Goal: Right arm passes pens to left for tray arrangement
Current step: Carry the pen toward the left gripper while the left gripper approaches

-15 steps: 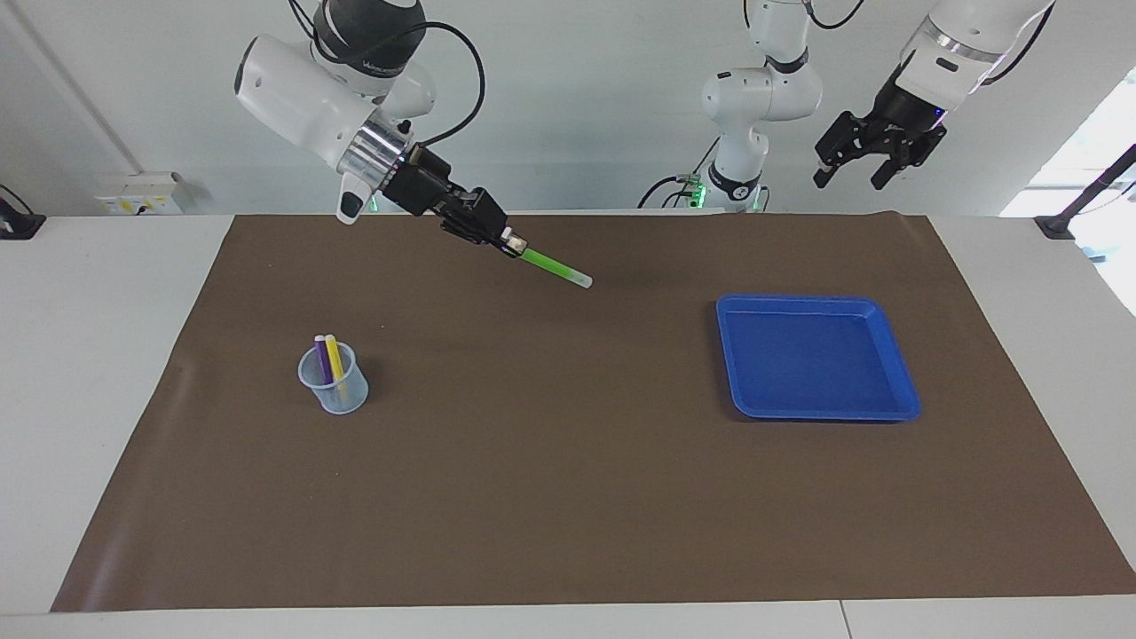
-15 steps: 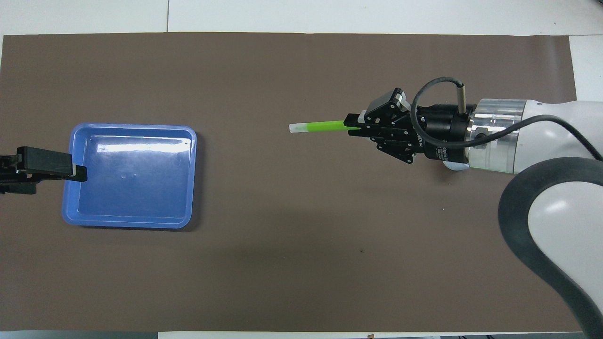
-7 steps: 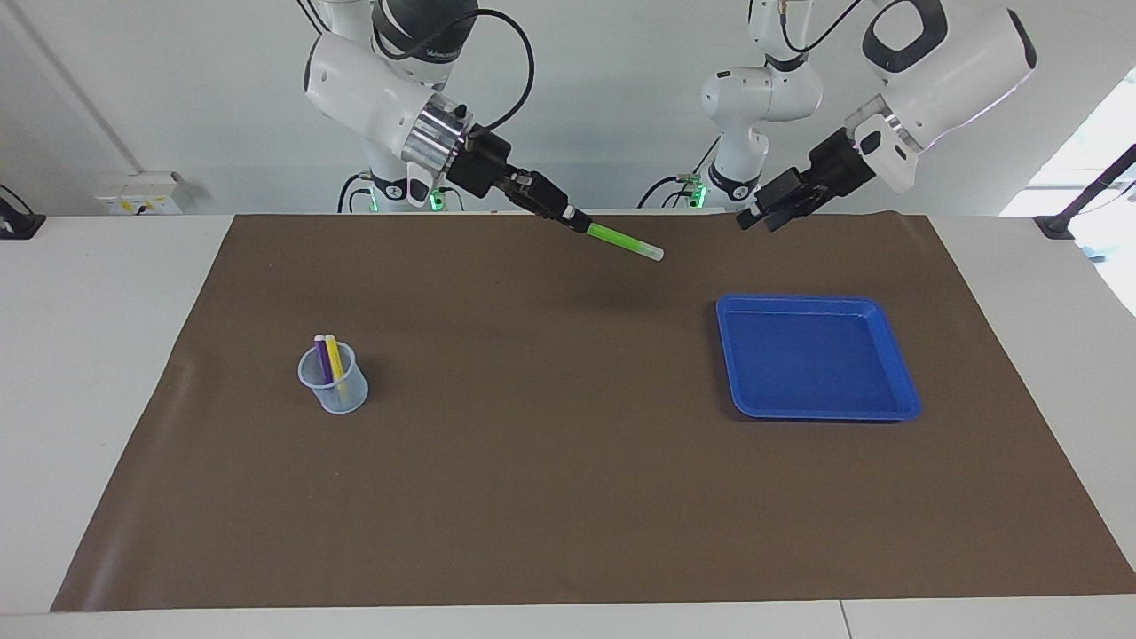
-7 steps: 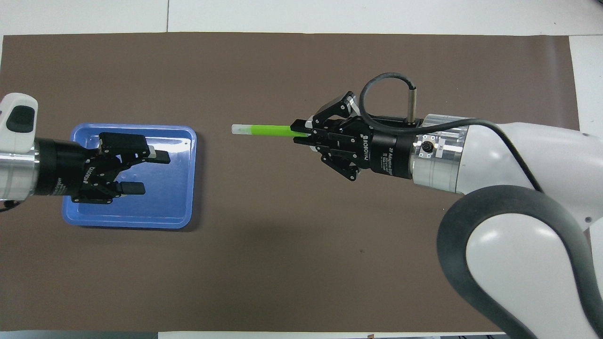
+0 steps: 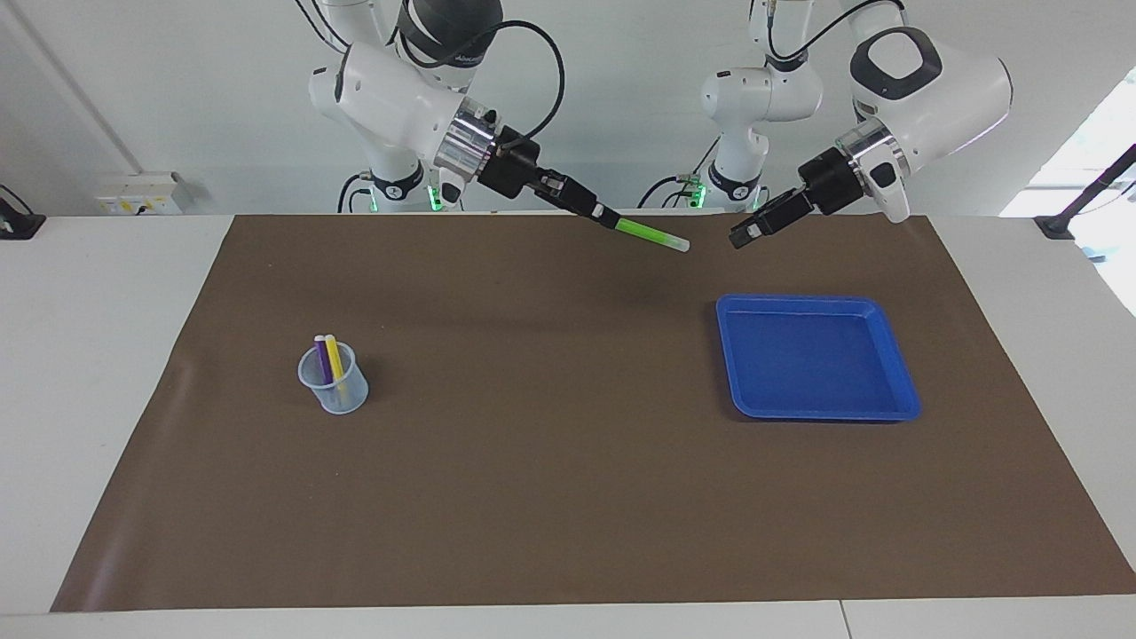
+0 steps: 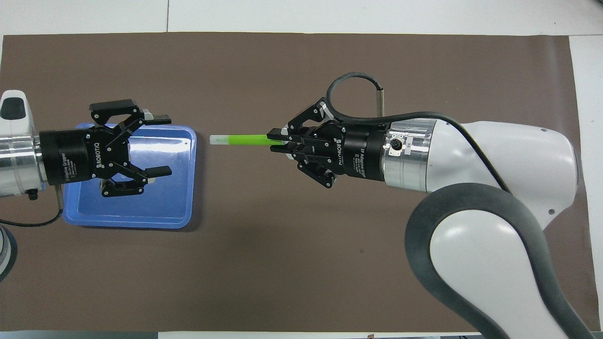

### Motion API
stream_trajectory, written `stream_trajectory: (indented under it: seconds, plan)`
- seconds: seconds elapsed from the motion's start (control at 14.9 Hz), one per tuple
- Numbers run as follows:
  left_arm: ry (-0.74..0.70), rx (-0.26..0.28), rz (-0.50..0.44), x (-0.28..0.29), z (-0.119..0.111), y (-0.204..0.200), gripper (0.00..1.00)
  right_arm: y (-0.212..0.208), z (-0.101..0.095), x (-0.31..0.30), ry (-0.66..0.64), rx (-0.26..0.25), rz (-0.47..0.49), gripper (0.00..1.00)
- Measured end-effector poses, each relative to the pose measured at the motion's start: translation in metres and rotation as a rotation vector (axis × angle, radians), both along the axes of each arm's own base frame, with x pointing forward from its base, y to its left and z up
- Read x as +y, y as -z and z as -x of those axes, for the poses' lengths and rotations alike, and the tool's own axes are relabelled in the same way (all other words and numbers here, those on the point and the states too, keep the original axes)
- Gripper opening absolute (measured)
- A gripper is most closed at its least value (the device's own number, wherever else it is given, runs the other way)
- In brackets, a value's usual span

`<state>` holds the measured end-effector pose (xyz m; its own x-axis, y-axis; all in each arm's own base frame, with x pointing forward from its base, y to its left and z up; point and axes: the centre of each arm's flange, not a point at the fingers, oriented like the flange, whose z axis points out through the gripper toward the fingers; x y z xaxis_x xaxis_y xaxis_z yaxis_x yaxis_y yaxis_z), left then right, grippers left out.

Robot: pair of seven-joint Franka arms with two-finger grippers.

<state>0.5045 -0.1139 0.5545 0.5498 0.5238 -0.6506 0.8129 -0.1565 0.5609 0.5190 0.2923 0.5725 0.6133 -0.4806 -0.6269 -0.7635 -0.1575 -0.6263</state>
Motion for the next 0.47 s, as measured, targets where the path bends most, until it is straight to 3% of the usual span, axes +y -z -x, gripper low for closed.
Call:
stream_trajectory:
  seconds: [0.2,0.47]
  plan:
    - [-0.085,0.07,0.084,-0.002,-0.001,0.008,1.0,0.009,-0.001,0.007,0.002,0.045,-0.004,0.17]
    - [-0.078,0.126,0.133,-0.026,0.006,0.015,0.98,0.018,0.0,0.022,0.001,0.091,0.021,0.17]
